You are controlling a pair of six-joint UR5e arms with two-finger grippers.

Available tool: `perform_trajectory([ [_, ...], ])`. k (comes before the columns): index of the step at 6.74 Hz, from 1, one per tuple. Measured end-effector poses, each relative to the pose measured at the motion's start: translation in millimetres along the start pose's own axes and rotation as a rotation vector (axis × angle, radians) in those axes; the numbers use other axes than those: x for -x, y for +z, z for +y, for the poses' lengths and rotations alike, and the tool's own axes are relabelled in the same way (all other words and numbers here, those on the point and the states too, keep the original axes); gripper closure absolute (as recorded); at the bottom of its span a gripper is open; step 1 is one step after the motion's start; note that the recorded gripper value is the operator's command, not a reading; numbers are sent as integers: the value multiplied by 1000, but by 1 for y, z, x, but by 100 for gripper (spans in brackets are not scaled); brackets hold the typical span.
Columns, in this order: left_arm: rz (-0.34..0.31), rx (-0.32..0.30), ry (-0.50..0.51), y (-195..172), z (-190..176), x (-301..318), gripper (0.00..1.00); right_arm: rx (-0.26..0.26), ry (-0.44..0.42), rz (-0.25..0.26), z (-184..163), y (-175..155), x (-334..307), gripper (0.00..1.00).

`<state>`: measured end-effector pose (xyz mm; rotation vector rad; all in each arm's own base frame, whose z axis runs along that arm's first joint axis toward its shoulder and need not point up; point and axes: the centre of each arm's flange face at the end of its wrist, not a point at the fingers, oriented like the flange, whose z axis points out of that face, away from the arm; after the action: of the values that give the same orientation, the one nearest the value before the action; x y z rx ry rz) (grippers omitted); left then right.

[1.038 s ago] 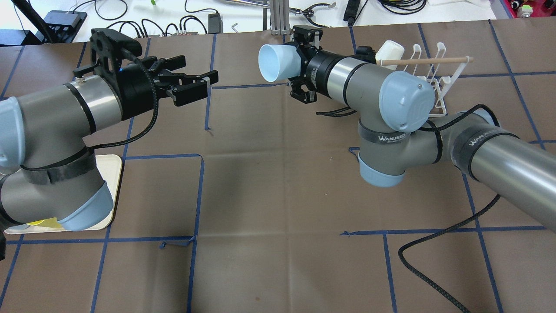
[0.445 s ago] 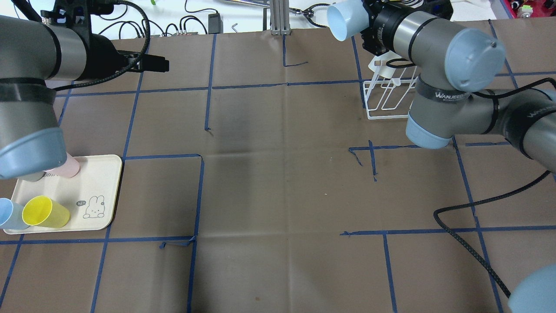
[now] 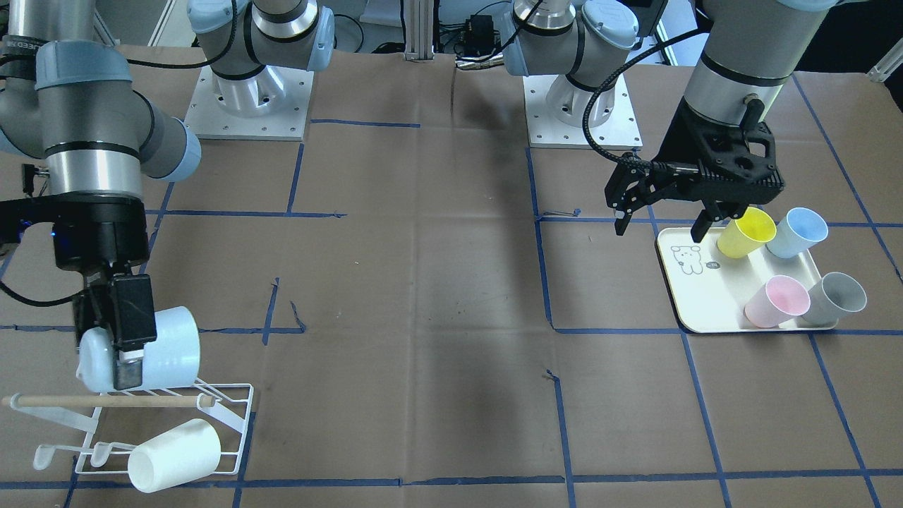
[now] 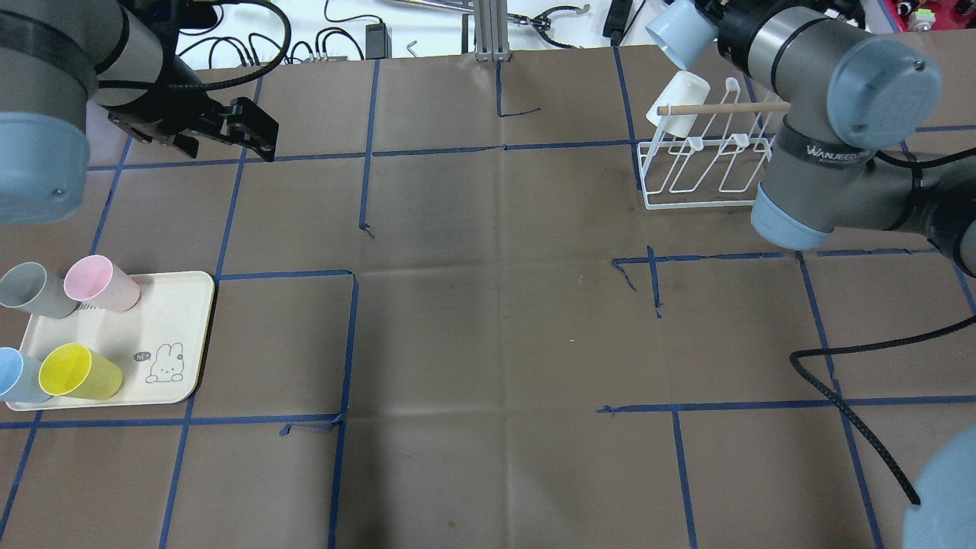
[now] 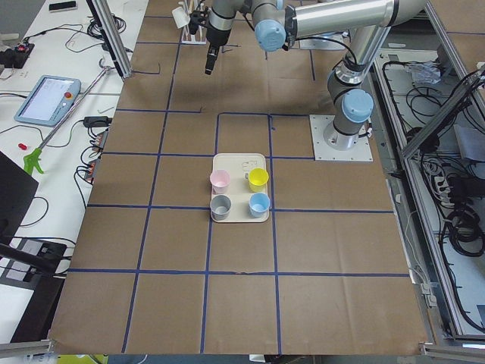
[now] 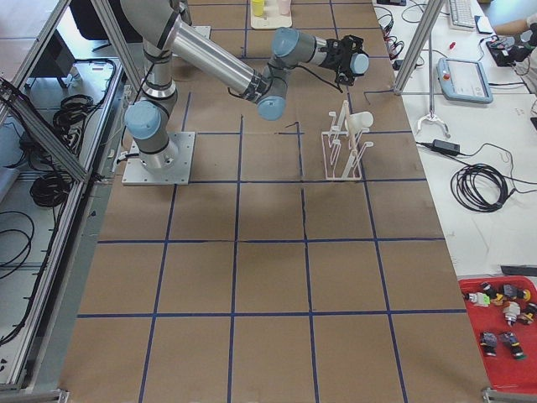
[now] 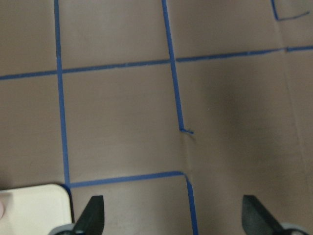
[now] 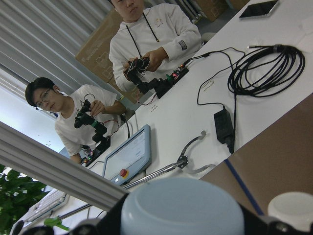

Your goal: Transfer IKEA cup to right arm and place on rack

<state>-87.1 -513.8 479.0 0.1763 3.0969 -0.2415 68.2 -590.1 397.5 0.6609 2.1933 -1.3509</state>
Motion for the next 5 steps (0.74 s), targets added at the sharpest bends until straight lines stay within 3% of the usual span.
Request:
perform_trajectory([
  [1,-10,93,-12,-11,8,-9,1,-34,-179,46,-16,3,-19,96],
  [2,-9,135,-43,-14,14,-14,1,-53,-340,85,-33,6,-38,96],
  [4,-8,162,-116,-12,18,-19,1,-51,-623,156,-60,17,-83,96],
  [5,5,173,-141,-7,21,-21,1,-39,-707,177,-67,26,-103,96],
])
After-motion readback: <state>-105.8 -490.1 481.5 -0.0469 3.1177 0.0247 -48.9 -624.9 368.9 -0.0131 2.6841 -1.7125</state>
